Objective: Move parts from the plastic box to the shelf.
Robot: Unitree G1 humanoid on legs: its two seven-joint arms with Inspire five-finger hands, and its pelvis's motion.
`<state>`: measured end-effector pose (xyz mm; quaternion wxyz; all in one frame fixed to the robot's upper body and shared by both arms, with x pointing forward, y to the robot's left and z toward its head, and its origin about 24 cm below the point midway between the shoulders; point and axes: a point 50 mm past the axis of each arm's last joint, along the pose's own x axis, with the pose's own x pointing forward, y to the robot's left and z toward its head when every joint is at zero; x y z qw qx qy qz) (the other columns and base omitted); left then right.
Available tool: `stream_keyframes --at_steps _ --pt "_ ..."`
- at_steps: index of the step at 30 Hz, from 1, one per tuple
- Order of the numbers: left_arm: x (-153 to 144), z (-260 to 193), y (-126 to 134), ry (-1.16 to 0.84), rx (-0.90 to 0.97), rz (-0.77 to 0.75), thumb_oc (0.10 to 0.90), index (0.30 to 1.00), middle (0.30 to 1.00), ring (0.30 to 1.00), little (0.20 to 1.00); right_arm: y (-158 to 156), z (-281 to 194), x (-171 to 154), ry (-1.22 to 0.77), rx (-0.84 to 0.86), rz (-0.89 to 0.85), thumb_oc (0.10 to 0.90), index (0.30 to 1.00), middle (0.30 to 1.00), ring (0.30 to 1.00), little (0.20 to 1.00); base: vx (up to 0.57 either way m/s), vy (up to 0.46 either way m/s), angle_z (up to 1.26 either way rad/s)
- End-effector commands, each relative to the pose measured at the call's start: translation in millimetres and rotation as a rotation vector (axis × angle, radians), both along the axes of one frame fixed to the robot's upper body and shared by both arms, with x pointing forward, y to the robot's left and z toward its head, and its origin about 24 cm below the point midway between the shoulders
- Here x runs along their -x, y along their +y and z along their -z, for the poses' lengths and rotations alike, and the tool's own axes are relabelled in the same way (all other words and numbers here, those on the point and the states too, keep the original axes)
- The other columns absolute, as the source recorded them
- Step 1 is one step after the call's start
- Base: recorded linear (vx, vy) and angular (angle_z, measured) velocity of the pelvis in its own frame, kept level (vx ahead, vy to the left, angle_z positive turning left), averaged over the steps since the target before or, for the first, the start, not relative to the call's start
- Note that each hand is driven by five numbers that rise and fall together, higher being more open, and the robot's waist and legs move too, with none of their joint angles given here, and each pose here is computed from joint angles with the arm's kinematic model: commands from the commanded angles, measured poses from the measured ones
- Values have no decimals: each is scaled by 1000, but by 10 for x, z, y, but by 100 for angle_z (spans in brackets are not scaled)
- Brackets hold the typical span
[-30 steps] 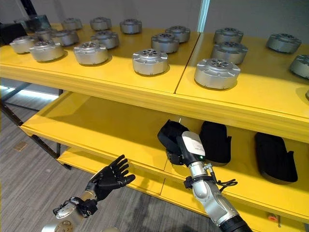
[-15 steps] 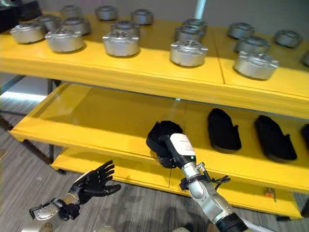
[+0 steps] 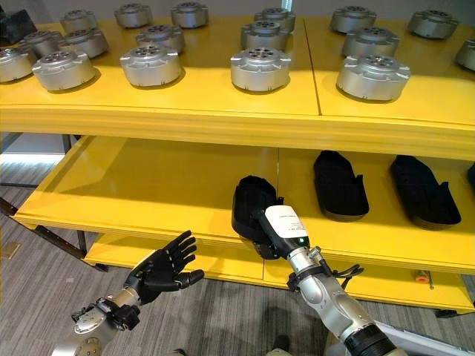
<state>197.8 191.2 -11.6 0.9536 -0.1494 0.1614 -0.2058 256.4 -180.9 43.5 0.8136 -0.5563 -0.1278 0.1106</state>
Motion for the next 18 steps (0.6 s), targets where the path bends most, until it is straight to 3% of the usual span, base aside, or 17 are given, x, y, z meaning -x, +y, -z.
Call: stream_keyframes --at_steps 1,9,14,18 --pt "-167 -356 -17 -185 4 96 900 1000 1000 1000 1000 64 -354 -255 -172 -31 -9 400 300 300 300 300 32 -89 -8" --pt "-253 -415 7 -199 12 18 900 1000 1000 1000 1000 127 -509 -398 -200 -10 -43 400 300 300 300 300 15 -86 -12" --pt "-242 -352 44 -175 2 -46 900 1000 1000 1000 1000 172 -652 -492 -193 -64 -49 400 300 300 300 300 79 579 -31" --pt "-230 -316 -7 -142 43 48 900 1000 1000 1000 1000 118 -599 -429 -202 -110 -12 400 300 300 300 300 42 497 -22"
